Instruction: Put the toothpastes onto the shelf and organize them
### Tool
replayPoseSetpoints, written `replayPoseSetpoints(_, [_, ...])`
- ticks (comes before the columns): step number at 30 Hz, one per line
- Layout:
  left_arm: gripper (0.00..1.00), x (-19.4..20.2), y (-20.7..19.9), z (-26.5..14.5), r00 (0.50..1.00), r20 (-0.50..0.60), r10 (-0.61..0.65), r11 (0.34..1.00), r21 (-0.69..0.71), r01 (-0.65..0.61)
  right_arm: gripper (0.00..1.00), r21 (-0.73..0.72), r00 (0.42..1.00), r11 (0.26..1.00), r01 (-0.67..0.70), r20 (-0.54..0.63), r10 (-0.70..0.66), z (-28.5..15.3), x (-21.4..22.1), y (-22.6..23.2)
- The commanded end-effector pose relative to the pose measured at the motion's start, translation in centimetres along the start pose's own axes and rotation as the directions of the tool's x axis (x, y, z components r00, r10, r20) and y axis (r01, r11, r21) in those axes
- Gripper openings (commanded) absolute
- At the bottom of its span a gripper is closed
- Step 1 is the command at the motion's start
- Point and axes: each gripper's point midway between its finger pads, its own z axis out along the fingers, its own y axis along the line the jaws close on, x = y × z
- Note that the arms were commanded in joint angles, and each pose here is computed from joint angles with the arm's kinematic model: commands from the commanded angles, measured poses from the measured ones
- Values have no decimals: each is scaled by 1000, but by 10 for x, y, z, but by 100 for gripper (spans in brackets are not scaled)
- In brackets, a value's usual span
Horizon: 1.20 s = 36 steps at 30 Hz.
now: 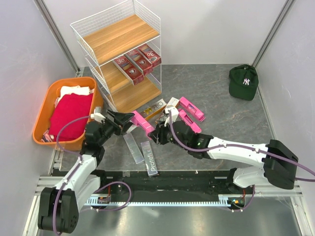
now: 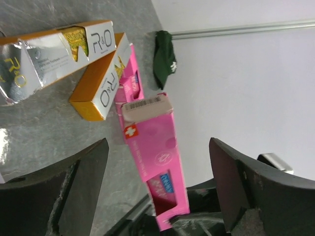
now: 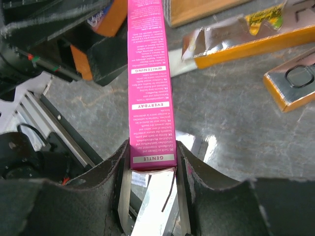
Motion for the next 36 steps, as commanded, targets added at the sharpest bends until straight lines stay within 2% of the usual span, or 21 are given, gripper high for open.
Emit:
replayPoseSetpoints(1, [90,-14,-21,-4,977,19,211,977,-40,-210,36,-138,988,989,-57,133,76,-17,-74,29])
replayPoseSetpoints(7, [90,-41,-34,-27,915,123,383,915,-183,-359,36,-213,980,977,-16,192,58,-38,-127,40])
replayPoseSetpoints(11, [91,-49,-38,-36,887,151,436,889,-223,-399,36,-269,967,963,-2,245,71,-48,-170,45])
replayPoseSetpoints(18, [91,-46,-30,-37,888,129,442,883,-238,-405,36,-341,936,940,15,335,106,-51,-240,48])
replayPoseSetpoints(22, [91,-45,-25,-37,885,118,450,876,-248,-412,36,-376,936,927,-13,322,144,-35,-264,43])
replayPoseSetpoints(26, [91,-45,-20,-38,883,112,456,870,-265,-415,36,-444,910,895,-34,356,211,-33,-304,39])
replayPoseSetpoints(36, [91,-42,-13,-40,882,95,462,862,-280,-422,36,-456,897,887,-71,360,257,1,-370,11])
